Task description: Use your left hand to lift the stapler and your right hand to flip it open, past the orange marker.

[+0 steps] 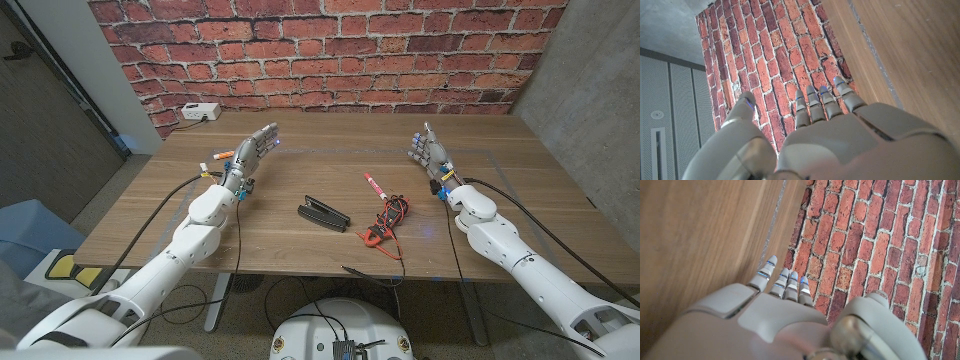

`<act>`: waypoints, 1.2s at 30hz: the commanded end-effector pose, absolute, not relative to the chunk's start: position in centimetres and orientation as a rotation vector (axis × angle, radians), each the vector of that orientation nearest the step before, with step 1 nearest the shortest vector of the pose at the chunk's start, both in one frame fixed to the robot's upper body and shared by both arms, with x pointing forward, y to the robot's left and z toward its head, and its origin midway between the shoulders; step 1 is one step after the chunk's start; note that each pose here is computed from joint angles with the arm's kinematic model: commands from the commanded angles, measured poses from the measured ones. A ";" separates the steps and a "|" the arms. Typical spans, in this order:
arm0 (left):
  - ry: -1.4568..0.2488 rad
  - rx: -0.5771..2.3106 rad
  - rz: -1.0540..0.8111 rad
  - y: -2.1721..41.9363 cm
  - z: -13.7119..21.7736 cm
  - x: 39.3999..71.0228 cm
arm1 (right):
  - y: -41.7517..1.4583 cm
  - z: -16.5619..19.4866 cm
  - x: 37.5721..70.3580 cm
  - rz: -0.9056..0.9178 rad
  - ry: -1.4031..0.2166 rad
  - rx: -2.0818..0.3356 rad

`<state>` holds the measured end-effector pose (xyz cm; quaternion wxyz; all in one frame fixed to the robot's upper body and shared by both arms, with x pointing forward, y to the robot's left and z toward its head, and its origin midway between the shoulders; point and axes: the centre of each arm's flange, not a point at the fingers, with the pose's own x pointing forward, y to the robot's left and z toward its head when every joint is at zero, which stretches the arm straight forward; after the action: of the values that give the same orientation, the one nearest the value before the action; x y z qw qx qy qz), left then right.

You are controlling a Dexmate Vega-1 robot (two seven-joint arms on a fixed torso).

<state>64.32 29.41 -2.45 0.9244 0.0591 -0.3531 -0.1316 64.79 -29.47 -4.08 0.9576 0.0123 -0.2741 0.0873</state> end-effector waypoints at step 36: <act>-0.731 0.601 -0.226 27.1 0.6 63.1 | -30.7 -2.9 66.5 0.189 -0.551 0.008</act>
<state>63.21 28.03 0.51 0.8967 0.2523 -0.3469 -0.1095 66.07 -30.48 -2.97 0.9571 0.0061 -0.2745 0.0923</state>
